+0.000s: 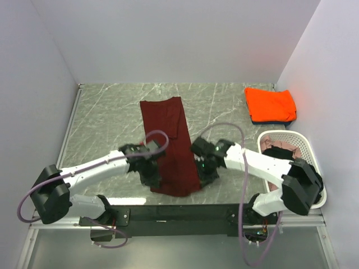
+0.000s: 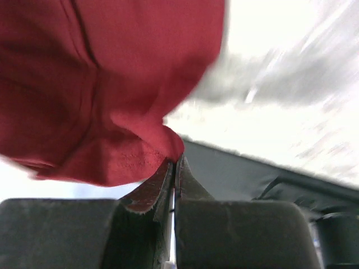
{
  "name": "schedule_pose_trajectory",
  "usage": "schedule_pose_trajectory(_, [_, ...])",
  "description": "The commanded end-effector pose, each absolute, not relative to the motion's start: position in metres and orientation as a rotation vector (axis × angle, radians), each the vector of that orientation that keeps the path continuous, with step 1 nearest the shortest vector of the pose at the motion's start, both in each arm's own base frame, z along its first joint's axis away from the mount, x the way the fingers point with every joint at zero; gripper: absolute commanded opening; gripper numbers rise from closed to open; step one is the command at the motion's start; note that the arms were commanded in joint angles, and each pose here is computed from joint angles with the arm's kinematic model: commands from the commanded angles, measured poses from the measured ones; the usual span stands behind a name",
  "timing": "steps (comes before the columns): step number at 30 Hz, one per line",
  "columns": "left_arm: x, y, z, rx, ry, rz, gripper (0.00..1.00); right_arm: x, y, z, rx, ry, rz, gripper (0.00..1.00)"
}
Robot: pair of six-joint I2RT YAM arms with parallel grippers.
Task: Fold and stack the t-shirts
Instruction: Fold the tshirt
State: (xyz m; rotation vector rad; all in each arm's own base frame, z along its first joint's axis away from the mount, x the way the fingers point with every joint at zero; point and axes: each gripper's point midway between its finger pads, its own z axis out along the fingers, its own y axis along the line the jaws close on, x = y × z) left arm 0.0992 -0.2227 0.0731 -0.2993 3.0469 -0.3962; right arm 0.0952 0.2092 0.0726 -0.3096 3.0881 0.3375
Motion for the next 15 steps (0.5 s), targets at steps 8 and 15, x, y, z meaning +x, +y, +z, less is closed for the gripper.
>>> schedule_pose_trajectory(8, [0.228, -0.190, 0.110, -0.246, 2.776, -0.253, 0.01, 0.232, 0.228, 0.118, -0.359, 2.860, 0.274, 0.00])
schedule_pose_trajectory(15, [0.271, -0.178, 0.107, -0.278, 2.708, -0.205, 0.01, 0.277, 0.238, 0.118, -0.352, 2.843, 0.260, 0.00])
